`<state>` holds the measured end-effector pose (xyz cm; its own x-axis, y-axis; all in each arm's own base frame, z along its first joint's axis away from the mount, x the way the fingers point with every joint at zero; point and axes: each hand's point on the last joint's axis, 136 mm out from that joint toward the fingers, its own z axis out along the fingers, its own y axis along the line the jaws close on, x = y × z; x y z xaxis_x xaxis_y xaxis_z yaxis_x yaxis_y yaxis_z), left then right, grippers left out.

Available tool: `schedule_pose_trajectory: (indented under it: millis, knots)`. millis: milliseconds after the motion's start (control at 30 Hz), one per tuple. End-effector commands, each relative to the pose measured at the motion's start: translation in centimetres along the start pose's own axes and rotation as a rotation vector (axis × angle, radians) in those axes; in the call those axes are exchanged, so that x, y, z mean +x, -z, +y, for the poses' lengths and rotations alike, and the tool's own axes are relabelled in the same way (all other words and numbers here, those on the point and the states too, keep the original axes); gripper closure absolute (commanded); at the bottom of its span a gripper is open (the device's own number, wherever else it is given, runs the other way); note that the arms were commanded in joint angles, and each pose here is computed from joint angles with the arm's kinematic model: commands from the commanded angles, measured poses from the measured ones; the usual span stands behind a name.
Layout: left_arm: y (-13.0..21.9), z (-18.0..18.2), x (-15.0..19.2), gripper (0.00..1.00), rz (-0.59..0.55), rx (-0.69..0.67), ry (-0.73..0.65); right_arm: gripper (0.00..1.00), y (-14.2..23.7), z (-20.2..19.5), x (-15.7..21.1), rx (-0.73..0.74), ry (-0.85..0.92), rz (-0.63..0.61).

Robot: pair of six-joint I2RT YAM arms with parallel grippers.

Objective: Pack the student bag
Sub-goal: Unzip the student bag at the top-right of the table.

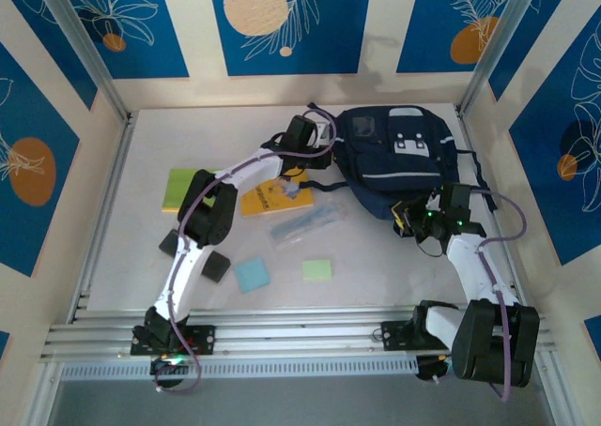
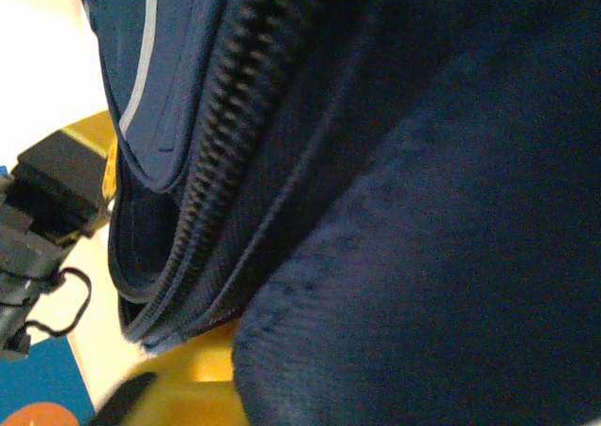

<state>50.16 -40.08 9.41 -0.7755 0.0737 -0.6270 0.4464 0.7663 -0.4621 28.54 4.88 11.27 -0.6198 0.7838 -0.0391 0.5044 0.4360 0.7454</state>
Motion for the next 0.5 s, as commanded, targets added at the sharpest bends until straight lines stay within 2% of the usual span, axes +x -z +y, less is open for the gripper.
schedule_pose_trajectory:
  millis: [0, 33, 67, 233, 400, 467]
  knots:
    - [1.0, 2.4, -2.9, 1.00, -0.082, -0.085, 0.027, 0.57, 0.4, 1.0, 1.9, -0.015, 0.039, 0.084]
    - [1.4, 2.5, -2.8, 1.00, -0.081, -0.093, 0.023, 0.52, 0.5, 1.3, 2.1, -0.013, 0.056, 0.091]
    - [2.0, 2.6, -2.9, 0.95, -0.086, -0.098, 0.023, 0.49, 0.6, 1.6, 2.3, -0.007, 0.074, 0.094]
    - [6.7, 3.5, -2.8, 0.52, -0.109, -0.124, 0.057, 0.46, 0.5, 4.0, 4.0, 0.036, 0.227, 0.138]
    - [12.0, 4.8, -1.6, 0.36, -0.137, -0.164, 0.064, 0.45, -1.4, 6.8, 5.7, 0.036, 0.323, 0.194]
    - [13.4, 5.5, -1.3, 0.32, -0.136, -0.168, 0.040, 0.45, -2.5, 7.9, 6.4, 0.030, 0.337, 0.213]
